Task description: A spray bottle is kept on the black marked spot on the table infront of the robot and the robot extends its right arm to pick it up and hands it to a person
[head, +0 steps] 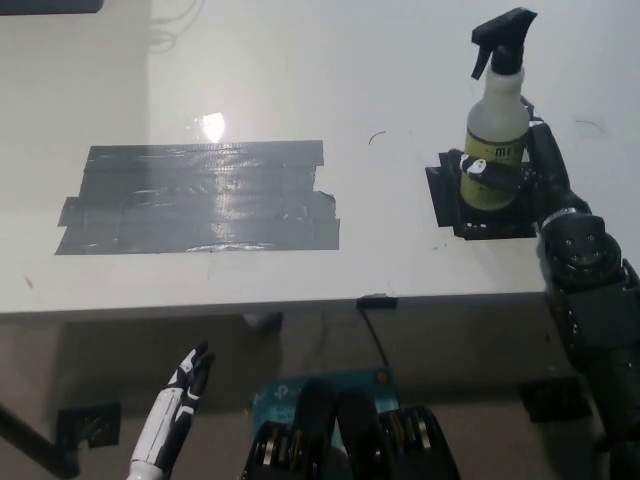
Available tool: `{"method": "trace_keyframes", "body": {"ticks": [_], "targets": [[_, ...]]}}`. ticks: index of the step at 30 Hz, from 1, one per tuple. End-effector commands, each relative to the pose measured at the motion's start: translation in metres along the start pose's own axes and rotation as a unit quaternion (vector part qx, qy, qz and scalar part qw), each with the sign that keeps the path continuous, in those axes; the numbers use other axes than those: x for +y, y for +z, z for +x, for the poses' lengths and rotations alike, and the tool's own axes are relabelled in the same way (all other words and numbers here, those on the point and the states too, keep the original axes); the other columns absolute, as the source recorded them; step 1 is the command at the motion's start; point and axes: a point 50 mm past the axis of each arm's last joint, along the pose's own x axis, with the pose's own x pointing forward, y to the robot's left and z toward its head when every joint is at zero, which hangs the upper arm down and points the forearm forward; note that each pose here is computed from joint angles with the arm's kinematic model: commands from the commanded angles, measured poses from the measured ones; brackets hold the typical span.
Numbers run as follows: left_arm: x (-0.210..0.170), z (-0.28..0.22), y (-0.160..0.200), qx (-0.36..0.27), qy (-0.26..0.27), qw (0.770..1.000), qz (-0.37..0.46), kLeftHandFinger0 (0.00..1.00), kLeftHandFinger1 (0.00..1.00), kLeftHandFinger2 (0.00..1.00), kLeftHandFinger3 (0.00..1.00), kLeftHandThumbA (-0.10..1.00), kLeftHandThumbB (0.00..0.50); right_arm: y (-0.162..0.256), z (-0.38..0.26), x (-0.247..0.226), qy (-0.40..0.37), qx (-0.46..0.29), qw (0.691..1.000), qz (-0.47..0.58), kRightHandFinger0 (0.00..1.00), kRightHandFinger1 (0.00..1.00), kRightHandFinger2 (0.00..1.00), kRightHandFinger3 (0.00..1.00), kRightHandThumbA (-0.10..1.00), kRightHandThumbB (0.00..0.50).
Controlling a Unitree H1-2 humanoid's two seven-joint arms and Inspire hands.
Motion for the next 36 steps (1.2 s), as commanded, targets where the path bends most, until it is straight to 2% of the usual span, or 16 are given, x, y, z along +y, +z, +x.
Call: {"method": "trace_keyframes", "body": {"ticks": [1, 2, 3, 4, 5, 6, 7, 8, 9, 16, 18, 20, 23, 31, 35, 36], "targets": [[0.004, 0.006, 0.011, -0.03, 0.004, 1.0, -0.002, 1.0, 1.0, 1.0, 1.0, 1.0, 0.496, 0.042, 0.018, 0.0, -0.013, -0.062, 0.998, -0.004, 0.47, 0.55, 0.68, 0.83, 0.37, 0.401], [0.004, 0.006, 0.012, -0.032, 0.003, 0.999, -0.002, 1.0, 0.99, 0.99, 1.0, 1.0, 0.493, 0.041, 0.018, 0.001, -0.016, -0.058, 0.998, -0.014, 0.3, 0.44, 0.54, 0.61, 0.21, 0.366], [0.004, 0.006, 0.012, -0.032, 0.002, 0.999, -0.002, 1.0, 0.99, 0.99, 1.0, 1.0, 0.493, 0.041, 0.018, 0.001, -0.017, -0.057, 0.998, -0.015, 0.28, 0.45, 0.59, 0.62, 0.18, 0.365], [0.004, 0.006, 0.012, -0.03, 0.002, 1.0, -0.001, 1.0, 0.99, 0.99, 1.0, 1.0, 0.499, 0.04, 0.018, 0.002, -0.019, -0.052, 0.998, -0.022, 0.17, 0.33, 0.44, 0.45, 0.08, 0.313], [0.004, 0.006, 0.012, -0.029, 0.001, 1.0, 0.0, 1.0, 1.0, 1.0, 1.0, 1.0, 0.5, 0.037, 0.016, 0.003, -0.021, -0.056, 0.998, -0.028, 0.03, 0.3, 0.55, 0.45, -0.09, 0.275], [0.004, 0.007, 0.012, -0.03, 0.0, 1.0, 0.001, 1.0, 1.0, 1.0, 1.0, 1.0, 0.5, 0.036, 0.016, 0.003, -0.022, -0.057, 0.998, -0.027, 0.03, 0.33, 0.62, 0.48, -0.1, 0.268], [0.004, 0.007, 0.012, -0.03, 0.001, 1.0, 0.0, 1.0, 1.0, 0.99, 1.0, 1.0, 0.5, 0.036, 0.015, 0.004, -0.025, -0.061, 0.997, -0.027, 0.09, 0.42, 0.73, 0.59, -0.1, 0.232], [0.005, 0.008, 0.013, -0.029, 0.001, 1.0, 0.0, 1.0, 1.0, 1.0, 1.0, 1.0, 0.5, 0.038, 0.015, 0.005, -0.027, -0.064, 0.997, -0.029, 0.11, 0.45, 0.76, 0.63, -0.1, 0.225], [0.005, 0.008, 0.013, -0.03, 0.002, 1.0, -0.002, 1.0, 1.0, 0.99, 1.0, 1.0, 0.5, 0.04, 0.015, 0.005, -0.031, -0.066, 0.997, -0.025, 0.06, 0.47, 0.79, 0.72, -0.1, 0.201], [0.006, 0.009, 0.012, -0.03, 0.002, 1.0, -0.003, 1.0, 1.0, 0.98, 1.0, 1.0, 0.5, 0.061, 0.014, 0.004, -0.052, -0.12, 0.991, 0.0, 0.11, 0.55, 0.87, 0.84, -0.1, 0.163], [0.007, 0.009, 0.012, -0.031, 0.0, 1.0, -0.003, 1.0, 1.0, 0.98, 1.0, 1.0, 0.5, 0.079, 0.012, 0.005, -0.056, -0.144, 0.988, 0.004, 0.15, 0.57, 0.9, 0.87, -0.1, 0.162], [0.007, 0.009, 0.013, -0.033, 0.0, 0.999, 0.0, 1.0, 1.0, 0.98, 1.0, 1.0, 0.498, 0.098, 0.008, 0.008, -0.055, -0.166, 0.985, 0.005, 0.13, 0.53, 0.85, 0.89, -0.1, 0.145], [0.007, 0.01, 0.012, -0.031, 0.0, 1.0, 0.004, 1.0, 1.0, 0.98, 1.0, 1.0, 0.5, 0.134, 0.001, 0.015, -0.049, -0.243, 0.968, 0.035, 0.18, 0.58, 0.94, 0.98, -0.1, 0.126], [0.006, 0.012, 0.014, -0.031, -0.003, 1.0, 0.004, 1.0, 1.0, 0.99, 1.0, 1.0, 0.5, 0.19, -0.011, 0.045, -0.038, -0.264, 0.962, 0.056, 0.16, 0.58, 0.94, 0.92, -0.1, 0.149], [0.006, 0.013, 0.015, -0.033, -0.004, 0.999, 0.002, 1.0, 1.0, 0.99, 1.0, 1.0, 0.5, 0.193, -0.009, 0.076, -0.025, -0.268, 0.961, 0.066, 0.18, 0.62, 0.96, 0.97, -0.1, 0.138], [0.006, 0.013, 0.016, -0.035, -0.005, 0.999, 0.006, 1.0, 1.0, 0.99, 1.0, 1.0, 0.5, 0.191, -0.009, 0.085, -0.021, -0.262, 0.962, 0.071, 0.18, 0.55, 0.91, 0.93, -0.1, 0.146]]}}
